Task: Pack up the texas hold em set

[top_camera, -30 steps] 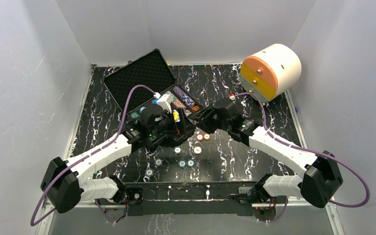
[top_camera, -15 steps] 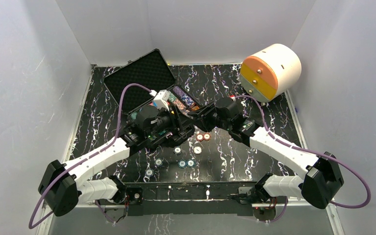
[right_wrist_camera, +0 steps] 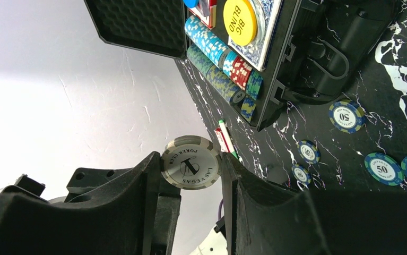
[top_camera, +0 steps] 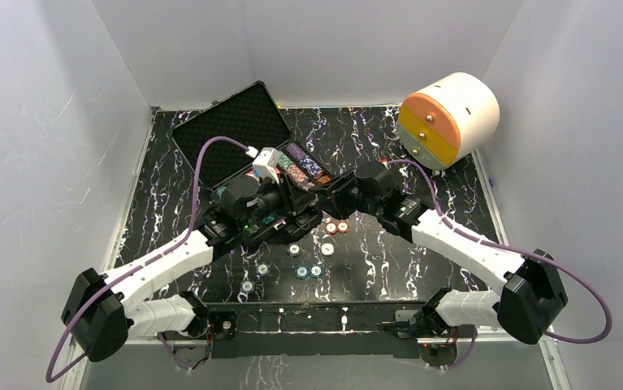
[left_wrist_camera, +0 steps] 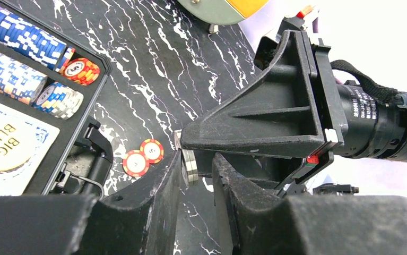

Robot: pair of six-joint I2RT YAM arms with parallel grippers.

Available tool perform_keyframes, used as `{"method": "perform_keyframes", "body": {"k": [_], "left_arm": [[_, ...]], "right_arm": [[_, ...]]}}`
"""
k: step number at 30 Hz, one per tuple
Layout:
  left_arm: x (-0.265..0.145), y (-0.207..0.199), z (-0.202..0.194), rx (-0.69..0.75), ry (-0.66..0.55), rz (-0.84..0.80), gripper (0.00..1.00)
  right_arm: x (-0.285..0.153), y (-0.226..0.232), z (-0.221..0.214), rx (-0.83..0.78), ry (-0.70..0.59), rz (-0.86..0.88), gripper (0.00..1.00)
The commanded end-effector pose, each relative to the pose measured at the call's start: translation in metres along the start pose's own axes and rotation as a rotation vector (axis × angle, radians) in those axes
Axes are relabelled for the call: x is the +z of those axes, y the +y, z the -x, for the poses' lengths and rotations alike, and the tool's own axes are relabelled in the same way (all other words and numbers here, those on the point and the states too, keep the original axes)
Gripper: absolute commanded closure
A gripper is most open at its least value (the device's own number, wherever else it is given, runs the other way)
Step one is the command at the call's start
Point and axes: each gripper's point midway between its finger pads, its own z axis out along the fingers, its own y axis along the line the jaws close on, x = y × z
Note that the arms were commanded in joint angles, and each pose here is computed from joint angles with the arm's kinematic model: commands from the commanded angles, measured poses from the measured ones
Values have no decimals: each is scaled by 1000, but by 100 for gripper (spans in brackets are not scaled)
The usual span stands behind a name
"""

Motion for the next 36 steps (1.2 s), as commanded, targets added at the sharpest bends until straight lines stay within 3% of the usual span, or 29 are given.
{"method": "perform_keyframes", "body": {"k": [1,7,11,13,15,18,26,31,36], "left_arm": [[3,-6,14,59,-40,-8,74],[9,3,4,71,20,35,78],[9,6,8,87,9,54,100],[8,8,11,100,-3,68,100],[7,10,13,128,-3,77,100],[6,14,13,200,33,104,100],[11,32,6,460,195,153,100],[31,46,-17,527,361,161,100],[60,61,-29,561,452,187,100]], "right_arm": [[-2,21,-3,15,20,70,58],[0,19,-2,13,15,61,58],[1,15,0,-1,5,47,55],[1,12,5,-30,-18,34,40],[0,13,14,-125,-61,41,14],[-6,17,40,-272,-130,42,4],[-31,-23,114,-391,-181,-96,6],[-36,-65,119,-417,-150,-213,9],[-39,-93,111,-399,-120,-244,10]]}}
